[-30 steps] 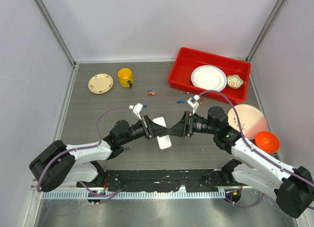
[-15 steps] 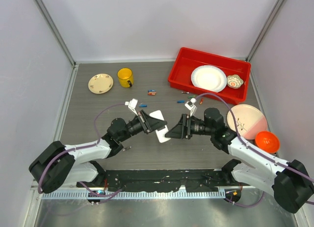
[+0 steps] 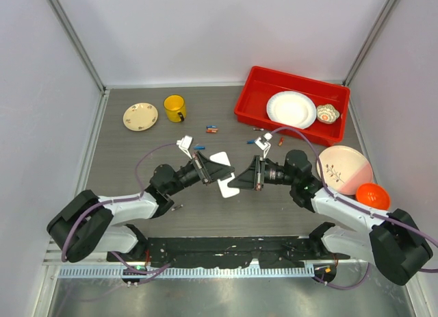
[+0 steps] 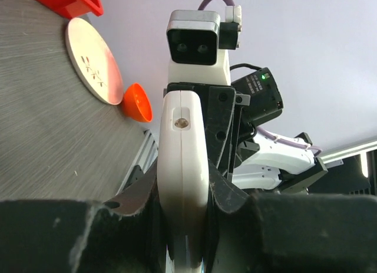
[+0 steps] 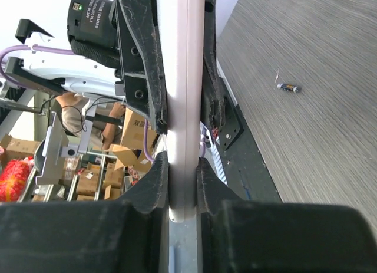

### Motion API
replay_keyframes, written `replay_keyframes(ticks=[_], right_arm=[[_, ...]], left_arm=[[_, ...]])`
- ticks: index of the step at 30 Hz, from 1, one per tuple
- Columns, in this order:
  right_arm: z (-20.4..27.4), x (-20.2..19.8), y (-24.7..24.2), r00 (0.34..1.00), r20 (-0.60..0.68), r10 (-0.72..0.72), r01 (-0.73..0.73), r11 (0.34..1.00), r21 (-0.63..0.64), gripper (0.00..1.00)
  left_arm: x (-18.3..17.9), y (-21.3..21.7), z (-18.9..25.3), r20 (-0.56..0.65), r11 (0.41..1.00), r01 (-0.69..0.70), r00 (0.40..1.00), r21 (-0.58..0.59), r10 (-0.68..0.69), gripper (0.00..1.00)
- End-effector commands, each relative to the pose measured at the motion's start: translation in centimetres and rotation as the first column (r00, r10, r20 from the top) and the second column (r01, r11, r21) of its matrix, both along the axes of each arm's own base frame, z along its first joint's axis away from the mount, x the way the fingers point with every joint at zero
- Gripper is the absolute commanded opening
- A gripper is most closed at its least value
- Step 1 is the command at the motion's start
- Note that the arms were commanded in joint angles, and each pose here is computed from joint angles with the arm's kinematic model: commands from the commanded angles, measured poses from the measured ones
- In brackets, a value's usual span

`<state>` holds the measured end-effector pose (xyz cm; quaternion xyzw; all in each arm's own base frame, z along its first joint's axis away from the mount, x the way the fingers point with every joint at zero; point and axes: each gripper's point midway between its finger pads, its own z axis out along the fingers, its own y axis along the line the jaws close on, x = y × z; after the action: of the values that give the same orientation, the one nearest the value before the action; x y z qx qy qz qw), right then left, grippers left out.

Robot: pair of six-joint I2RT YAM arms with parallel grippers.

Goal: Load the batteries into the remote control
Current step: Place the remote control at the center of the board.

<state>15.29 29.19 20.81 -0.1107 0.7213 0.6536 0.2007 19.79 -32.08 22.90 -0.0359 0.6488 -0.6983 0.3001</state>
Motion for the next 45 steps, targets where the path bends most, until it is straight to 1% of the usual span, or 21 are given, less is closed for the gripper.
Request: replay_keyframes(ticks=[1,2,4,5,9,11,12,13,14,15,17,18,23,25,28,31,35,40,41,44,45], right_arm=[[1.8,-0.9,0.2,0.998,0.044,0.041,-0.042,0.999,0.023,0.01],[1.3,-0.6,0.0,0.992,0.123,0.034,-0.031,0.999,-0.024,0.01],[0.2,0.2,-0.9,0.994,0.106,-0.019,0.038,0.983,-0.177,0.01],[0.2,0.5,-1.4,0.989,0.147,-0.029,0.061,0.973,-0.223,0.01],[-2.3,3.1,-5.3,0.969,0.22,-0.113,0.217,0.815,-0.537,0.01],[-3.8,6.1,-8.6,0.92,0.312,-0.238,0.39,0.636,-0.665,0.01],[-4.7,6.6,-10.4,0.914,0.32,-0.252,0.406,0.527,-0.746,0.01],[-5.4,7.3,-11.9,0.897,0.353,-0.267,0.438,0.416,-0.797,0.01],[-5.9,8.8,-15.0,0.845,0.451,-0.288,0.516,0.216,-0.829,0.01],[-6.9,8.8,-16.5,0.862,0.446,-0.243,0.472,0.062,-0.879,0.01],[-6.4,9.9,-18.4,0.821,0.543,-0.175,0.524,-0.143,-0.84,0.01],[-7.2,10.2,-18.5,0.839,0.523,-0.149,0.493,-0.2,-0.847,0.01],[-9.8,11.6,-17.6,0.861,0.499,-0.096,0.454,-0.295,-0.841,0.01],[-11.0,12.2,-17.6,0.873,0.484,-0.052,0.435,-0.366,-0.823,0.01],[-12.5,12.5,-16.3,0.889,0.457,0.011,0.421,-0.412,-0.808,0.01],[-13.5,12.3,-14.3,0.899,0.435,0.06,0.42,-0.405,-0.812,0.01],[-16.5,11.2,-11.4,0.928,0.362,0.089,0.369,-0.36,-0.857,0.29],[-17.0,10.5,-9.5,0.935,0.348,0.064,0.352,-0.285,-0.892,0.5],[-16.7,10.4,-9.2,0.934,0.354,0.052,0.355,-0.262,-0.897,0.61],[-14.1,10.4,-8.4,0.915,0.402,-0.01,0.395,-0.163,-0.904,0.8],[-12.0,10.5,-8.2,0.898,0.439,-0.042,0.433,-0.105,-0.895,0.82]], left_arm=[[0.4,-0.1,3.3,0.116,0.998,-0.025,0.993,-0.065,0.033,0.29],[0.7,0.1,3.1,0.127,0.998,-0.042,0.991,-0.052,0.048,0.47],[1.2,0.7,2.8,0.11,0.996,-0.09,0.99,-0.024,0.092,0.65],[2.0,1.3,2.6,0.112,0.99,-0.142,0.983,-0.008,0.142,0.99],[4.2,3.8,2.2,0.103,0.948,-0.311,0.947,0.069,0.303,1.0],[4.6,5.5,1.9,0.094,0.913,-0.388,0.921,0.127,0.378,1.0],[5.9,7.2,1.7,0.097,0.859,-0.488,0.873,0.157,0.478,1.0],[5.9,8.1,-0.5,0.071,0.824,-0.506,0.86,0.255,0.506,1.0],[5.7,9.0,0.0,0.075,0.806,-0.534,0.842,0.256,0.534,1.0],[5.8,10.1,-1.9,0.061,0.761,-0.555,0.819,0.336,0.57,1.0],[5.2,11.1,-2.6,0.057,0.742,-0.559,0.811,0.369,0.582,1.0],[4.9,11.4,-3.6,0.047,0.734,-0.549,0.812,0.399,0.582,1.0],[3.3,12.2,-5.7,-0.002,0.749,-0.528,0.817,0.4,0.577,1.0],[2.8,12.8,-6.0,-0.002,0.745,-0.53,0.814,0.404,0.58,1.0],[2.2,13.6,-6.2,0.012,0.734,-0.537,0.81,0.416,0.586,1.0],[1.8,14.2,-6.8,0.017,0.721,-0.538,0.806,0.437,0.591,1.0],[1.3,14.7,-7.5,0.016,0.713,-0.535,0.805,0.453,0.593,1.0],[0.9,14.8,-7.8,0.01,0.72,-0.526,0.811,0.452,0.586,1.0],[0.8,14.9,-7.9,0.009,0.719,-0.524,0.811,0.456,0.586,1.0],[0.7,15.1,-8.2,0.011,0.711,-0.525,0.808,0.469,0.589,1.0],[0.8,15.2,-8.1,0.021,0.703,-0.528,0.806,0.476,0.591,1.0]])
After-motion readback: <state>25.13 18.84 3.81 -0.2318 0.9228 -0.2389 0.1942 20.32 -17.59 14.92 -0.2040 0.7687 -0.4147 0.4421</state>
